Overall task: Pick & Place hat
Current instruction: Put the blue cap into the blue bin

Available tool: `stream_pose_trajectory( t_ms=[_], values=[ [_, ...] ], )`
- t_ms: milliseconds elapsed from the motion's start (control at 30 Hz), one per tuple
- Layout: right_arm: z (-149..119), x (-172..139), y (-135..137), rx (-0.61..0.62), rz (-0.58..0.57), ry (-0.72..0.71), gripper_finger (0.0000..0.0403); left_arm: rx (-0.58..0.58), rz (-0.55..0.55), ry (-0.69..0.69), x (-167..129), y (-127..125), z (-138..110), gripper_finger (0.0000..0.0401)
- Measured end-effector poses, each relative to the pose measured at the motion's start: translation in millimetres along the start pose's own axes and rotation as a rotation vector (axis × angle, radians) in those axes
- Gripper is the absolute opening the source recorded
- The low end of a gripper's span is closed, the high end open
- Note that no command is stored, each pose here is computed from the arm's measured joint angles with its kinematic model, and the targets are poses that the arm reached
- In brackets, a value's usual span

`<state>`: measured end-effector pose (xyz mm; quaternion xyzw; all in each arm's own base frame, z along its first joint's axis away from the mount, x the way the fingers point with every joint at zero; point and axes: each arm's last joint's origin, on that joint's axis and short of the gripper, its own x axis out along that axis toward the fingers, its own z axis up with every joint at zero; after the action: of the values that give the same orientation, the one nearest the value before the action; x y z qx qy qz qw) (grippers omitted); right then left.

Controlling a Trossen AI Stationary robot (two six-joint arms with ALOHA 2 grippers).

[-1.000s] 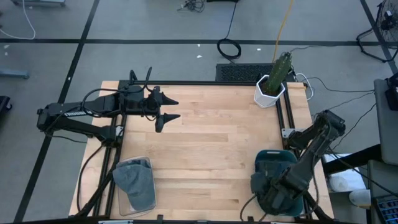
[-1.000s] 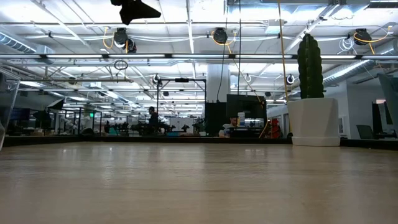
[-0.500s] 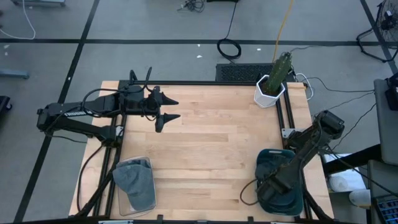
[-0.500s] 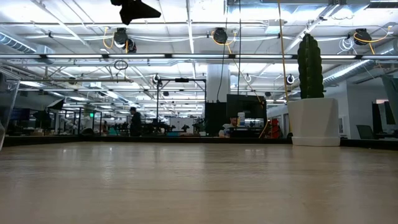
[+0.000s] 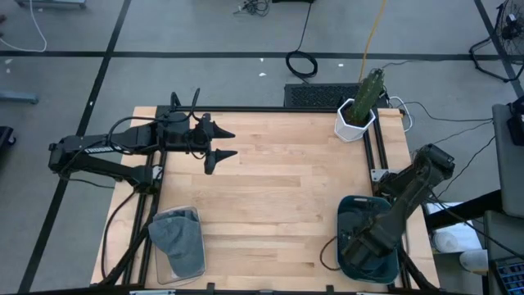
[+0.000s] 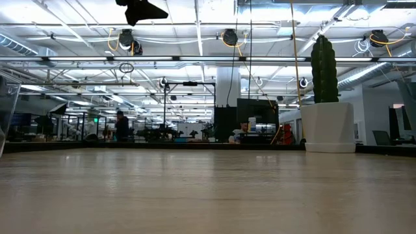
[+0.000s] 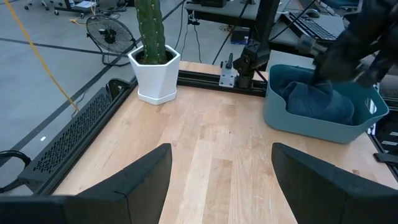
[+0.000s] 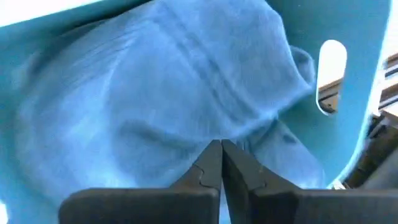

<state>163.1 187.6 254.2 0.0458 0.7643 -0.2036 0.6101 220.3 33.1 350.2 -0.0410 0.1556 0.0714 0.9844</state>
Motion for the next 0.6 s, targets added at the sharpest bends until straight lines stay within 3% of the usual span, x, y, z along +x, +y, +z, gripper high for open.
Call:
stream_pose_trajectory(
  t_ms=[100,200,367,467,600],
  values=[
    [-11,-27,1,-0.052,0.071,-0.029,0.0000,0.000,0.000,0.000,0,0,0,0.0280],
    [-21,-46,9,-0.046,0.228,-0.056,0.0000,0.000,0.000,0.000,0,0,0,0.0280],
    [-30,-45,31,-0.096,0.417,-0.090,0.0000,0.000,0.000,0.000,0,0,0,0.0280],
    [-30,-25,34,-0.132,0.372,-0.085,0.0000,0.000,0.000,0.000,0,0,0,0.0280],
    [-27,16,25,-0.111,0.198,-0.035,0.0000,0.000,0.000,0.000,0,0,0,0.0280]
  ],
)
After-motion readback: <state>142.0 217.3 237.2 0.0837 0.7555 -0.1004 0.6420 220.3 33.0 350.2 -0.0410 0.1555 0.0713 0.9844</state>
